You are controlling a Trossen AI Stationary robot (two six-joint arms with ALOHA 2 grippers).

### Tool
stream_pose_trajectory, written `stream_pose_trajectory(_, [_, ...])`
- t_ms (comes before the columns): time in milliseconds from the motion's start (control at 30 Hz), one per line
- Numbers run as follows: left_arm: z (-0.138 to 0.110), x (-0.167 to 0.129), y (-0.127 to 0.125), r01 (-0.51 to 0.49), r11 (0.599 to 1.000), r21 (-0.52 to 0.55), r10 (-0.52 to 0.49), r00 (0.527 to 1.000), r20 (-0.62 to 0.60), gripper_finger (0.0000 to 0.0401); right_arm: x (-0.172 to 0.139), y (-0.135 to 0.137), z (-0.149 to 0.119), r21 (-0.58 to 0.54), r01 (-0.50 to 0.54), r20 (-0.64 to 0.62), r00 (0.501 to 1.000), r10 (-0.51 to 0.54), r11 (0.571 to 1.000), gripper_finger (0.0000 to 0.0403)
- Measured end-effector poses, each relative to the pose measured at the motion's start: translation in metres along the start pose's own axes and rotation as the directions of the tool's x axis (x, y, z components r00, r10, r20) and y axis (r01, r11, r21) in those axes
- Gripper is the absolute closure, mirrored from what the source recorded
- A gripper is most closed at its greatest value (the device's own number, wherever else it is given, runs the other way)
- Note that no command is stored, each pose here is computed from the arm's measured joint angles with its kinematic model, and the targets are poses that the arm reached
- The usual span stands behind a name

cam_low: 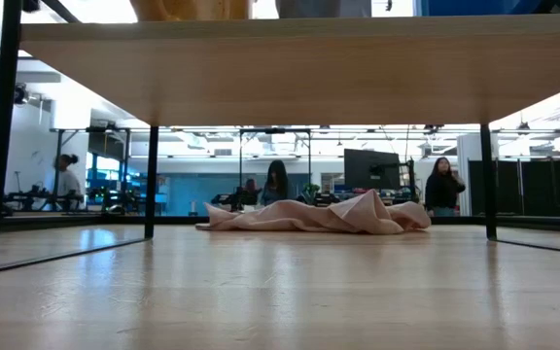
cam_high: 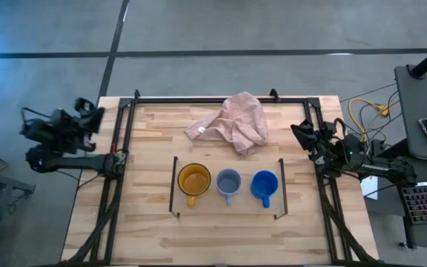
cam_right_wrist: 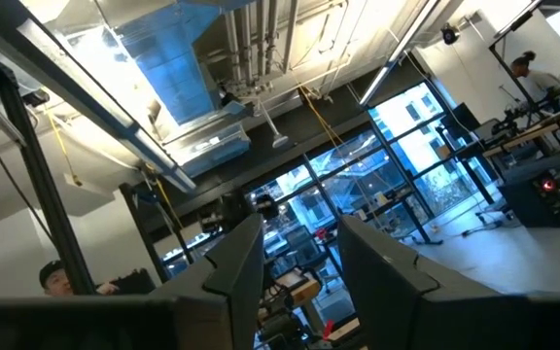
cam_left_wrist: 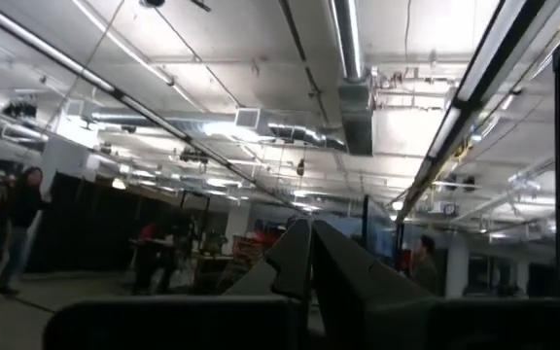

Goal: Stack small to large cups/mugs on shelf
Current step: Return to Home Position

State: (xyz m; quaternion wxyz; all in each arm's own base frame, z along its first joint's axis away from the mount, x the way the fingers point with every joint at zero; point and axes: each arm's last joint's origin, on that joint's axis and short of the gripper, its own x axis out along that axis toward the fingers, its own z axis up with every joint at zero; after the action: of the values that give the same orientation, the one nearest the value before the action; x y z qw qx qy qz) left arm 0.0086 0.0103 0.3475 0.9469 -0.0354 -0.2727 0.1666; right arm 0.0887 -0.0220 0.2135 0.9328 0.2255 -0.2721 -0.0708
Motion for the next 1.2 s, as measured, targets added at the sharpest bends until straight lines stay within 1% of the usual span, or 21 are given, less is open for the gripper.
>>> stream_pose_trajectory(100, [-0.022,0.004,-0.003,-0.001,0.999,-0.052,0.001,1.000,0.010,0.0401,0.000,0.000,0.000,0.000,0.000,0.000,1.000,0.000,1.000,0.0276])
stream_pose_trajectory(200, [-0.051,0.007,-0.005,0.000,0.998,-0.058,0.000,1.000,0.000,0.0401,0.000,0.000,0.000,-0.001,0.000,0.000,1.000,0.000,1.000,0.0274])
stream_pose_trajectory(300, [-0.070,0.006,-0.006,0.002,0.996,-0.090,0.005,0.997,0.080,0.0401,0.000,0.000,0.000,-0.003,0.000,0.000,1.000,0.000,1.000,0.0271])
stream_pose_trajectory(400, [-0.094,0.003,-0.006,0.003,0.995,-0.104,0.008,0.994,0.106,0.0401,0.000,0.000,0.000,-0.003,0.000,0.000,1.000,0.000,1.000,0.0269])
stream_pose_trajectory(500, [-0.110,-0.002,-0.005,0.008,0.992,-0.130,0.012,0.988,0.152,0.0401,0.000,0.000,0.000,-0.003,0.000,0.000,1.000,0.000,1.000,0.0269])
stream_pose_trajectory(567, [-0.119,-0.005,-0.004,0.008,0.992,-0.130,0.012,0.988,0.151,0.0401,0.000,0.000,0.000,-0.003,0.000,0.000,1.000,0.000,1.000,0.0271])
stream_pose_trajectory(667, [-0.128,-0.006,-0.004,0.007,0.992,-0.127,0.010,0.991,0.135,0.0401,0.000,0.000,0.000,-0.003,0.000,0.000,1.000,0.000,1.000,0.0274])
stream_pose_trajectory(733, [-0.131,-0.007,-0.004,0.008,0.990,-0.143,0.009,0.992,0.123,0.0401,0.000,0.000,0.000,-0.003,0.000,0.000,1.000,0.000,1.000,0.0275])
stream_pose_trajectory(833, [-0.132,-0.007,-0.004,0.008,0.989,-0.147,0.009,0.993,0.116,0.0401,0.000,0.000,0.000,-0.007,0.000,0.000,1.000,0.000,1.000,0.0275])
stream_pose_trajectory(900, [-0.132,-0.007,-0.004,0.007,0.990,-0.142,0.010,0.993,0.114,0.0401,0.000,0.000,0.000,-0.036,-0.004,-0.003,1.000,0.004,0.999,0.0273])
stream_pose_trajectory(967, [-0.132,-0.007,-0.003,-0.004,0.990,-0.142,0.020,0.994,0.112,0.0401,0.000,0.000,0.000,-0.066,-0.014,-0.009,1.000,0.013,0.998,0.0271])
stream_pose_trajectory(1067, [-0.138,-0.007,-0.003,-0.013,0.989,-0.144,0.026,0.995,0.093,0.0401,0.000,0.000,0.000,-0.067,-0.014,-0.009,1.000,0.013,0.998,0.0268])
stream_pose_trajectory(1200, [-0.142,-0.008,-0.002,-0.044,0.983,-0.180,0.058,0.996,0.071,0.0401,0.000,0.000,0.000,-0.060,-0.016,-0.010,1.000,0.016,0.998,0.0270])
